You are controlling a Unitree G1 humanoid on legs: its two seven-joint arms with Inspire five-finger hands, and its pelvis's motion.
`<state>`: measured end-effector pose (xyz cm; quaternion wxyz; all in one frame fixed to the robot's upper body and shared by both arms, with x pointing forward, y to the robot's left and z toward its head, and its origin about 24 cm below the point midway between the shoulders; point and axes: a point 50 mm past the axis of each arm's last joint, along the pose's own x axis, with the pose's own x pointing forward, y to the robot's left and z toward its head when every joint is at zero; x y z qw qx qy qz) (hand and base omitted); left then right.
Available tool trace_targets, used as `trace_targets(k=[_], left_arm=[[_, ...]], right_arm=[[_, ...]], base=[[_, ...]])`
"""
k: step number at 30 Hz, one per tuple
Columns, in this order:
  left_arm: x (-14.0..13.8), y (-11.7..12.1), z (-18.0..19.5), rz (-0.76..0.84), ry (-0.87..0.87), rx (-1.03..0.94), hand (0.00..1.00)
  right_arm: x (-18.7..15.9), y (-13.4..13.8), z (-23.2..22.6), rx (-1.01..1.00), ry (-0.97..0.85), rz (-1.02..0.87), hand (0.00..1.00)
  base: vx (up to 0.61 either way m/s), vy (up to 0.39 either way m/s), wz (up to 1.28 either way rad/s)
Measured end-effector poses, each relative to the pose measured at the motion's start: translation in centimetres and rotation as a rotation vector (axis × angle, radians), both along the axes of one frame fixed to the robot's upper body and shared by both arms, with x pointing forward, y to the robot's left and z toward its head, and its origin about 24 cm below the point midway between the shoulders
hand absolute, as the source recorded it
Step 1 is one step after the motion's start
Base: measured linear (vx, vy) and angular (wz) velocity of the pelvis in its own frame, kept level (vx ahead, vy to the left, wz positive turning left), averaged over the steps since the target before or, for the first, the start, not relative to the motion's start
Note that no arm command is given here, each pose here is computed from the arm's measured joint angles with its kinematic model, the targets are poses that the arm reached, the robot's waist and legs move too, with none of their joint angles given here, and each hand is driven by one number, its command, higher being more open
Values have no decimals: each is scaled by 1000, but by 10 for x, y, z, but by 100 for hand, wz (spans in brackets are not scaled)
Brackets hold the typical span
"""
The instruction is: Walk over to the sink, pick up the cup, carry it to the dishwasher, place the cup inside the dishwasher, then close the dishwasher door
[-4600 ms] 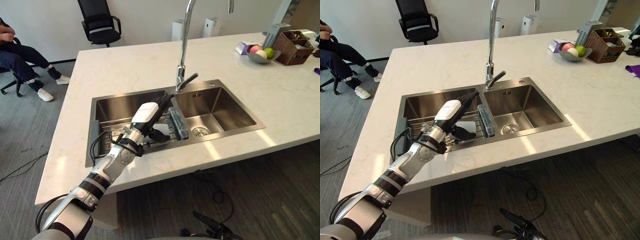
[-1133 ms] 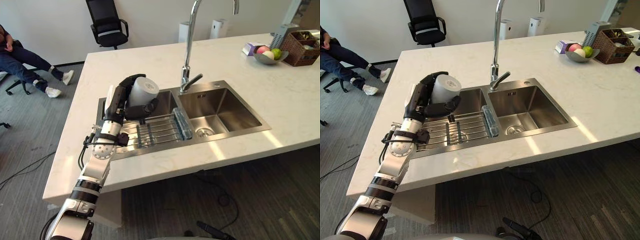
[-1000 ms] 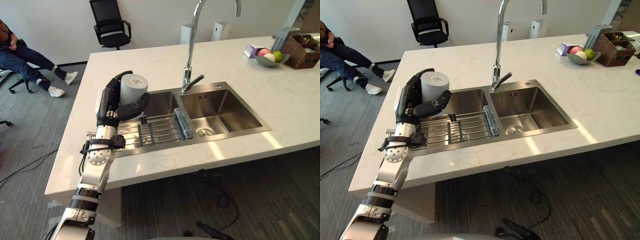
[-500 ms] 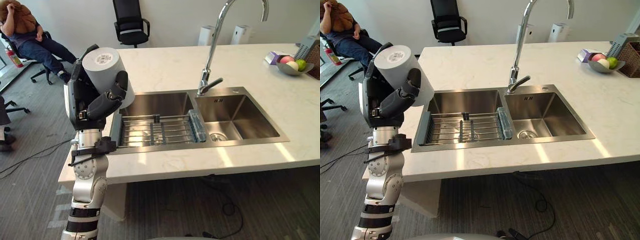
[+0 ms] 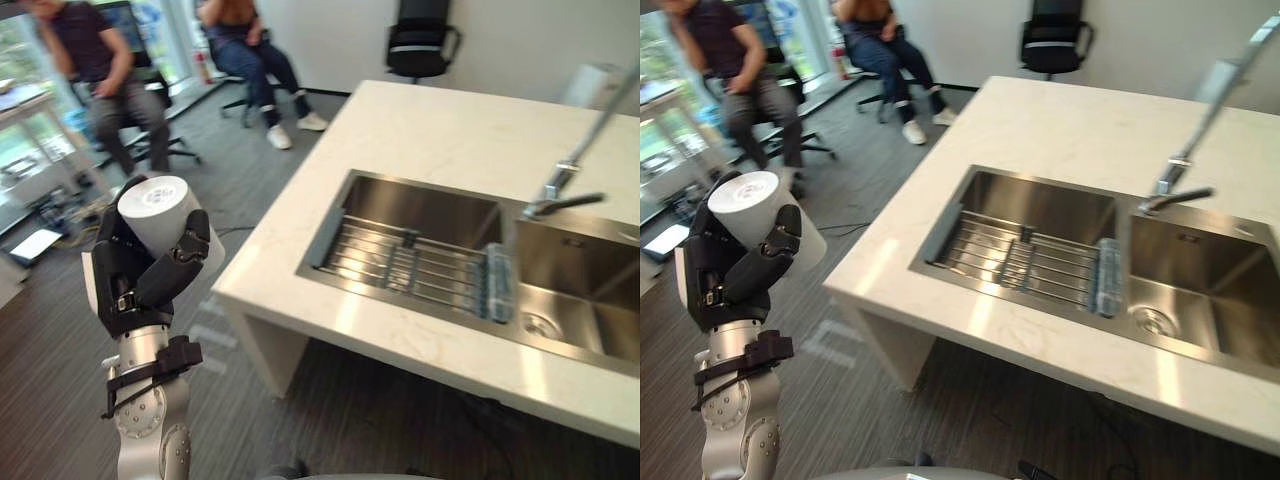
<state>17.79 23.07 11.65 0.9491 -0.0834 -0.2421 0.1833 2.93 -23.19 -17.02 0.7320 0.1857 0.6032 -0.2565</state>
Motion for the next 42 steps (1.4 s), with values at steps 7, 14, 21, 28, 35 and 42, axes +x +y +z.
trace_targets(k=[7,14,21,28,35,42], left_arm=[[4,-16,31,-43,-203,32,0],[-1,-24,22,-71,-169,14,0],[24,-55,13,-307,-179,-30,0],[32,-81,-2,-442,-116,-70,0],[32,-125,2,-692,-128,33,0],[20,-140,16,-876,-268,79,0]], right_arm=[[23,-35,13,-110,-55,-14,100],[68,-20,19,-106,-170,63,100],[24,-19,12,-123,-117,-87,100],[42,0,9,-45,-130,-79,100],[11,14,4,-2,-60,-109,100],[25,26,4,-55,-76,-159,100]], base=[[-80,72,208],[-146,121,96],[-11,126,200],[61,-45,77],[239,-216,56],[52,-37,13]])
